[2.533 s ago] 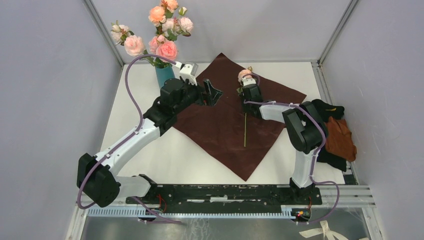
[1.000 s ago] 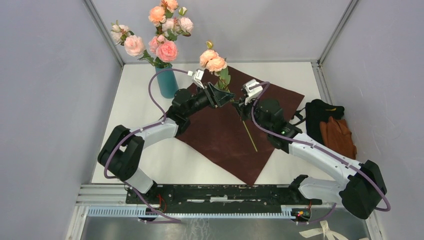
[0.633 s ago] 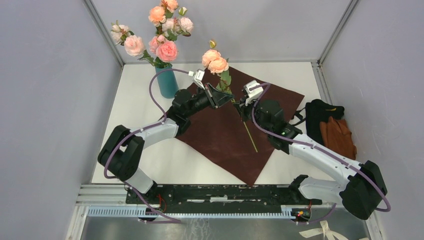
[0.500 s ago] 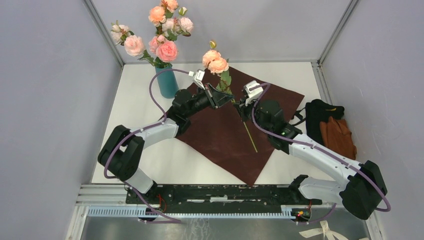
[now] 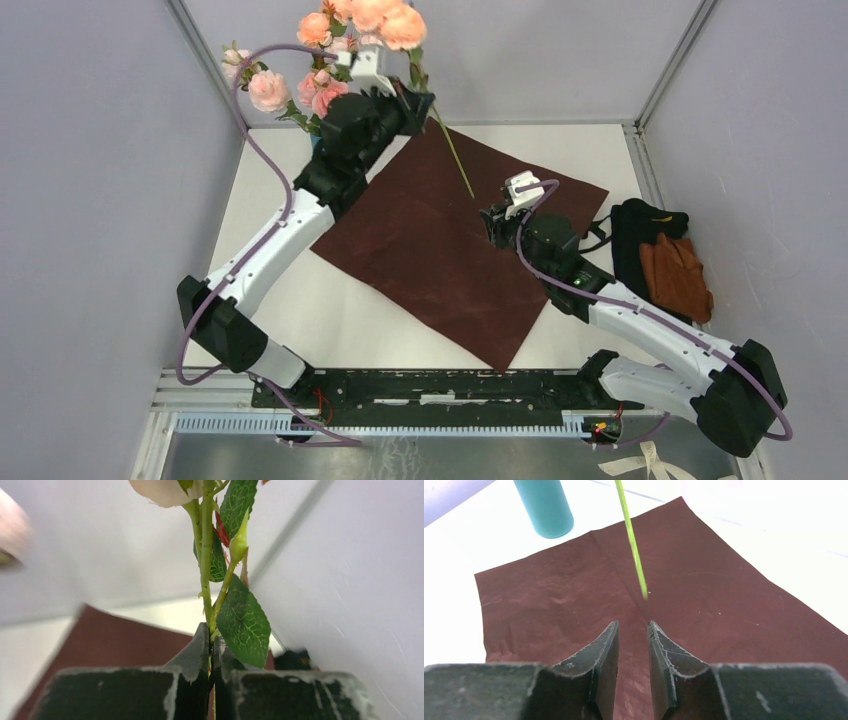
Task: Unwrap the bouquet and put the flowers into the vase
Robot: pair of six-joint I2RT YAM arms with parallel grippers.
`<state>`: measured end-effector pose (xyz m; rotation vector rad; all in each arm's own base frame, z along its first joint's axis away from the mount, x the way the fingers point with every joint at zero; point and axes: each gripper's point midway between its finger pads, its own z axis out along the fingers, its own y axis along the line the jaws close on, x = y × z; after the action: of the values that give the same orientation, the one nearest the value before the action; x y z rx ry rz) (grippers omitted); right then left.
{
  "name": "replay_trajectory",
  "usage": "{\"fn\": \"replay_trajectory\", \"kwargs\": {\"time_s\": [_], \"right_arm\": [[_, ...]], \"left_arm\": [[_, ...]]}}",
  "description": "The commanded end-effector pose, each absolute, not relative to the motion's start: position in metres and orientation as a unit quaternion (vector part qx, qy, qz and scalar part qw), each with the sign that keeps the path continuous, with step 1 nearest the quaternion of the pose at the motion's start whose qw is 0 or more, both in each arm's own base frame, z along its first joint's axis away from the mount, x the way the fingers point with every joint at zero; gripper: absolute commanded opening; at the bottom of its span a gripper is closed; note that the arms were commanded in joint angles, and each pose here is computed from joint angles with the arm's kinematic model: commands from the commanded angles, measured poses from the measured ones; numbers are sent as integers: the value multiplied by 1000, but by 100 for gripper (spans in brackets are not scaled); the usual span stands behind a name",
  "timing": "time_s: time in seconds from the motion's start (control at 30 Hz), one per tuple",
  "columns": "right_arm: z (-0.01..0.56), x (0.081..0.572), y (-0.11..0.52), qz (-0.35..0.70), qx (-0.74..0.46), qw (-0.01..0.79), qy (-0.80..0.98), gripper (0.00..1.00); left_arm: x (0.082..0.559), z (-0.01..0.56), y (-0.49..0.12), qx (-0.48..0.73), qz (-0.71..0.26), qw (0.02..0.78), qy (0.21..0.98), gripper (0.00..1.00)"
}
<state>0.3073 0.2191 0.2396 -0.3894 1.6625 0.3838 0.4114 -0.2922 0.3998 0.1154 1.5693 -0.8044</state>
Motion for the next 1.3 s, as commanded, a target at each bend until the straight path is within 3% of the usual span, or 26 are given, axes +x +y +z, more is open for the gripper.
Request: {"fn": "replay_trajectory", "kwargs": {"time_s": [0.0, 0.23, 0.47, 0.8, 1.27], "right_arm": [[248, 312, 213, 153, -155, 661, 718, 33], [233, 320, 224, 154, -167, 647, 728, 33], [223, 324, 232, 157, -176, 638, 733, 32], [217, 324, 240, 169, -187, 630, 735, 32], [211, 324, 247, 178, -198, 622, 736, 31]], "left_arm": [[426, 465, -211, 15, -181, 719, 671, 2], [427, 565, -131, -38, -166, 781, 600, 2], [396, 632, -74, -88, -155, 842, 509, 2], [370, 659, -25, -123, -74, 885, 443, 2], [393, 650, -1, -124, 18, 888, 443, 2]]}}
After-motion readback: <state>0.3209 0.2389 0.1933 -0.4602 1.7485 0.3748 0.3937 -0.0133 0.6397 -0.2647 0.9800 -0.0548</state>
